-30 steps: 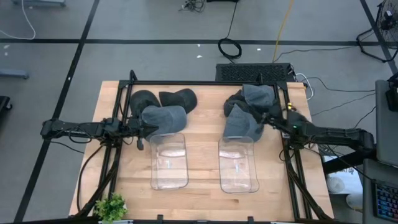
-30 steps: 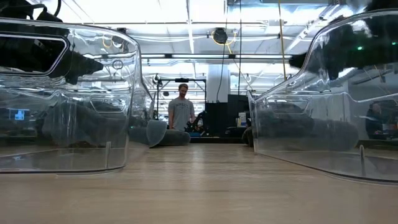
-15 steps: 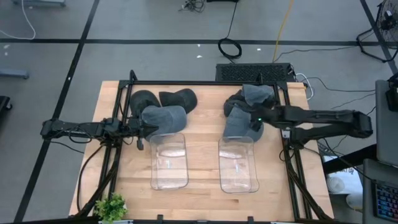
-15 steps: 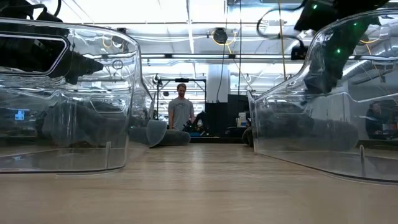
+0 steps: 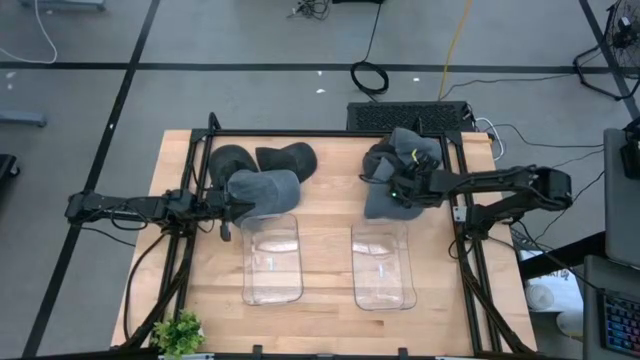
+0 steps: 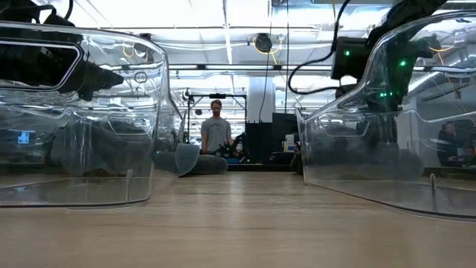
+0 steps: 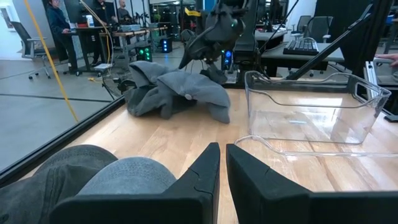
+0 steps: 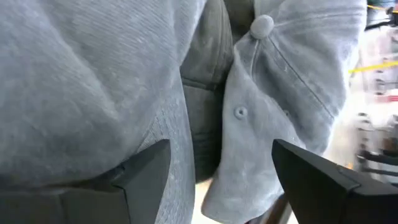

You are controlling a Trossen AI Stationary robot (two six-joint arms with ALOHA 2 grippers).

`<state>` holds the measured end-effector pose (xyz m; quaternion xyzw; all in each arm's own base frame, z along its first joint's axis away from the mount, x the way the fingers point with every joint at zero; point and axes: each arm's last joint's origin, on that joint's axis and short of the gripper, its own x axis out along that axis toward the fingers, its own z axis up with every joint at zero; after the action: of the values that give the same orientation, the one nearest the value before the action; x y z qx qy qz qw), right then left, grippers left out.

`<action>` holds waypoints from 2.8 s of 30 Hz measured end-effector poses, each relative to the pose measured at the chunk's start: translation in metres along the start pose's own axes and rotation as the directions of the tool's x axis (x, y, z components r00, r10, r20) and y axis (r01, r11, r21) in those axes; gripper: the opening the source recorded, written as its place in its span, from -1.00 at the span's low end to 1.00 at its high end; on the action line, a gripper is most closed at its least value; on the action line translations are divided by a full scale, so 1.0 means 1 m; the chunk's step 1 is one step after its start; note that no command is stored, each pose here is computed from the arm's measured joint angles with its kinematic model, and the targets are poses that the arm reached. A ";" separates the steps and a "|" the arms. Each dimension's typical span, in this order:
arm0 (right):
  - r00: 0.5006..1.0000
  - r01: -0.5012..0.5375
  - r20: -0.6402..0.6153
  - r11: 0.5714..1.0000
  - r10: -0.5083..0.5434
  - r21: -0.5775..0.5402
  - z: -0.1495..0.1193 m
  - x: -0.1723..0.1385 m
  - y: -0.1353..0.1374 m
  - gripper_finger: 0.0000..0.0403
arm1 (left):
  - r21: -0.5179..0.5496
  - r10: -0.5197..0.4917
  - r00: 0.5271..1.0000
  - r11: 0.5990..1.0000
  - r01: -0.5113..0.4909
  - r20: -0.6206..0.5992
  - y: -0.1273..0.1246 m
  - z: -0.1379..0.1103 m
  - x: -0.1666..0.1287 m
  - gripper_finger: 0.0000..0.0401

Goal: Pick & Place hat
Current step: Put the top gray cap into the left transparent bin

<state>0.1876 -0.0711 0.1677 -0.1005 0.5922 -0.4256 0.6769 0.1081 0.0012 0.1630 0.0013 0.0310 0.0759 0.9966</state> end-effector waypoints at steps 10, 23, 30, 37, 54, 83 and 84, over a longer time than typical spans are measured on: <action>0.996 -0.079 0.043 0.981 0.072 0.178 -0.004 -0.012 -0.011 0.32 | 0.000 0.000 1.000 1.000 0.000 0.000 0.000 0.000 0.000 -0.81; 0.955 -0.296 0.164 0.820 0.247 0.491 0.022 -0.047 -0.084 0.29 | 0.000 0.000 1.000 1.000 0.000 0.000 0.000 0.000 0.000 -0.81; 0.934 -0.219 -0.188 0.903 0.303 0.369 0.032 -0.022 -0.100 0.29 | 0.000 0.000 1.000 1.000 0.000 0.000 0.000 0.000 0.000 -0.81; 0.896 -0.169 -0.300 0.875 0.328 0.453 0.035 0.025 -0.113 0.29 | 0.000 0.000 1.000 1.000 0.000 0.000 0.000 0.000 0.000 -0.81; 0.919 -0.373 0.038 0.837 0.391 0.401 0.061 0.052 -0.132 0.27 | 0.000 0.000 1.000 1.000 0.000 0.000 0.000 0.000 0.000 -0.81; 0.946 -0.262 -0.079 0.883 0.316 0.390 0.049 0.077 -0.115 -0.32 | 0.000 0.000 1.000 1.000 0.000 0.000 0.000 0.000 0.000 -0.81; 0.941 -0.279 -0.072 0.878 0.330 0.389 0.050 0.077 -0.114 -0.46 | 0.000 0.001 1.000 1.000 -0.001 0.000 0.000 0.000 0.000 -0.81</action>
<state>0.1746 -0.2137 0.1995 0.1538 0.5533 -0.4243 0.7001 0.1081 0.0012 0.1631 0.0013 0.0308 0.0762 0.9966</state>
